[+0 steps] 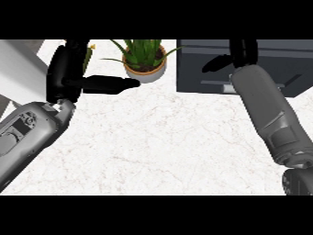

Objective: Pick up the can, place it into the drawer and close the drawer

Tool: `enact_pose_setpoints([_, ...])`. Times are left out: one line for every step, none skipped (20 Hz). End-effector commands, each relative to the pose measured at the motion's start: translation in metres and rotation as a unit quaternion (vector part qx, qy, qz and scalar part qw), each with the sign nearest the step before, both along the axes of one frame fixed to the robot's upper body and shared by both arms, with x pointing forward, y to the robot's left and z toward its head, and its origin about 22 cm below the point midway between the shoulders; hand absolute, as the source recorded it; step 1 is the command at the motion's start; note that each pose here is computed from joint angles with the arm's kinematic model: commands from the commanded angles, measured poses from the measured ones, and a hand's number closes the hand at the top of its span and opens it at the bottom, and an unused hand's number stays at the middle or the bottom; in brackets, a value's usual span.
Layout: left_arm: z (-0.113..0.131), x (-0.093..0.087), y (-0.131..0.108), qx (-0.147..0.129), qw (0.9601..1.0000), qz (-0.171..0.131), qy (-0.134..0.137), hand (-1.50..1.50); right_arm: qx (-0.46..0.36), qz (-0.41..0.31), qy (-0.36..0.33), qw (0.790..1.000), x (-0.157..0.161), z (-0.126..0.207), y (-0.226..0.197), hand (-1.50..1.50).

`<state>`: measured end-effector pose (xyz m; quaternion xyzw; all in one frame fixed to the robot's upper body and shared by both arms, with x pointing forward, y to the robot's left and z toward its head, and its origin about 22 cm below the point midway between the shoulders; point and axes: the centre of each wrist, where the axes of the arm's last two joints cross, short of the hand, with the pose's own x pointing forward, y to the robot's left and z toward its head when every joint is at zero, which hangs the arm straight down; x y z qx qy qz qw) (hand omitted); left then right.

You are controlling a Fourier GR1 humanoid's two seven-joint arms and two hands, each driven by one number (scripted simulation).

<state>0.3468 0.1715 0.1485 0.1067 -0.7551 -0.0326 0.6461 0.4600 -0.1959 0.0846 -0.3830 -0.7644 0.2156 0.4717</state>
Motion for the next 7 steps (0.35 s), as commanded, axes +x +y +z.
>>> enact_pose_setpoints([-0.006, -0.001, 0.003, -0.001, 1.0, 0.008, 0.005, -1.5, 0.149, 0.027, -0.018, 0.988, 0.007, 0.024, 0.038, -1.5])
enact_pose_setpoints([0.002, 0.002, -0.001, -0.001, 0.9999, 0.013, 0.0, -1.5, 0.176, 0.037, -0.009, 0.984, 0.009, 0.032, 0.032, -1.5])
enact_pose_setpoints([-0.004, -0.003, 0.001, -0.005, 1.0, 0.003, 0.004, -1.5, 0.182, 0.035, -0.013, 0.983, 0.006, 0.02, 0.031, -1.5])
enact_pose_setpoints([0.004, -0.001, 0.006, -0.012, 0.9998, 0.016, 0.001, -1.5, 0.188, 0.039, -0.01, 0.981, 0.009, 0.03, 0.025, -1.5])
enact_pose_setpoints([-0.001, -0.001, 0.002, 0.0, 0.9999, 0.011, -0.002, -1.5, 0.196, 0.03, -0.02, 0.98, 0.01, 0.035, 0.031, -1.5])
enact_pose_setpoints([-0.009, -0.01, 0.014, 0.0, 0.9999, 0.009, 0.009, -1.5, 0.19, 0.044, -0.01, 0.981, 0.009, 0.03, 0.026, -1.5])
enact_pose_setpoints([-0.013, -0.005, 0.016, -0.006, 0.9998, 0.02, 0.007, -1.5, 0.195, 0.038, -0.017, 0.98, 0.008, 0.027, 0.032, -1.5])
